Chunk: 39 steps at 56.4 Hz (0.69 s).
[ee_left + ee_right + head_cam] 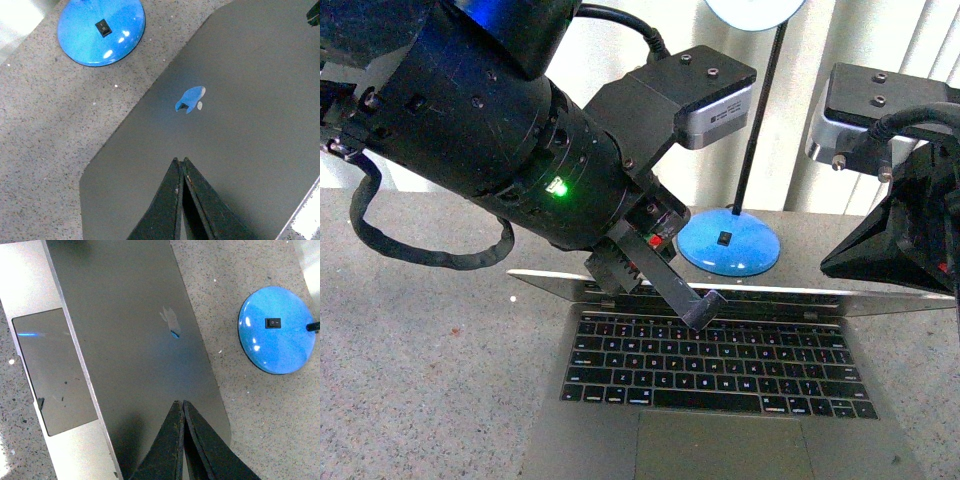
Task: Close laptop
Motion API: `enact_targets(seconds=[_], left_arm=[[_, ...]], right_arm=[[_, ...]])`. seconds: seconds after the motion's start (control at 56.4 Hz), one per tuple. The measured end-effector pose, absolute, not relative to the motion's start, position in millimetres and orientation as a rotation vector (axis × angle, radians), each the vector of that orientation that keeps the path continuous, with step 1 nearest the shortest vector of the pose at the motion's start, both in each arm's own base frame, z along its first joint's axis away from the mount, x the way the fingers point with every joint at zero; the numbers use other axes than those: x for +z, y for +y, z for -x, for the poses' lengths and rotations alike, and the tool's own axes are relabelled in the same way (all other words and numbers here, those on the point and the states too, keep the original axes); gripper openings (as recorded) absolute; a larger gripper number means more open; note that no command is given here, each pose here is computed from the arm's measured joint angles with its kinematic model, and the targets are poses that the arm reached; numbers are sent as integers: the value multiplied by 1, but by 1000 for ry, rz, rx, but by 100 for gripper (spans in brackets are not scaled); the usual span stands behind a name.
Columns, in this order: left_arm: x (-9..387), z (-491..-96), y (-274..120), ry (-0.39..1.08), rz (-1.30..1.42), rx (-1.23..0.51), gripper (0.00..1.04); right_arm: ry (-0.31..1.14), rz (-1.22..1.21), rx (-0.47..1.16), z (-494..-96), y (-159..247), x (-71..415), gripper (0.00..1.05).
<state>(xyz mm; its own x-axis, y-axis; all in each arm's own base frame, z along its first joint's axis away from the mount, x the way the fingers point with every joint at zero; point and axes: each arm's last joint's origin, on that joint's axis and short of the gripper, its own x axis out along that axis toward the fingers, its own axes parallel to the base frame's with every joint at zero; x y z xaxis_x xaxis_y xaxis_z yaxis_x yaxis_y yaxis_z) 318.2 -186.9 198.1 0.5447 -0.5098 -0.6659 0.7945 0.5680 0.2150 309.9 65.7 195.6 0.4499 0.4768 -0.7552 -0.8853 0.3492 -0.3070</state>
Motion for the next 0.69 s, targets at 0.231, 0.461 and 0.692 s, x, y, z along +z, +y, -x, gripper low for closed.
enact_targets(seconds=[0.231, 0.461, 0.692], left_arm=[[193, -316, -186, 599, -528, -827, 4], [187, -312, -186, 599, -527, -833, 4], [180, -309, -188, 599, -518, -847, 4]], right_arm=[[623, 788, 969, -307, 66, 190, 3], [629, 790, 985, -304, 69, 185, 3], [643, 795, 996, -302, 71, 179, 3]])
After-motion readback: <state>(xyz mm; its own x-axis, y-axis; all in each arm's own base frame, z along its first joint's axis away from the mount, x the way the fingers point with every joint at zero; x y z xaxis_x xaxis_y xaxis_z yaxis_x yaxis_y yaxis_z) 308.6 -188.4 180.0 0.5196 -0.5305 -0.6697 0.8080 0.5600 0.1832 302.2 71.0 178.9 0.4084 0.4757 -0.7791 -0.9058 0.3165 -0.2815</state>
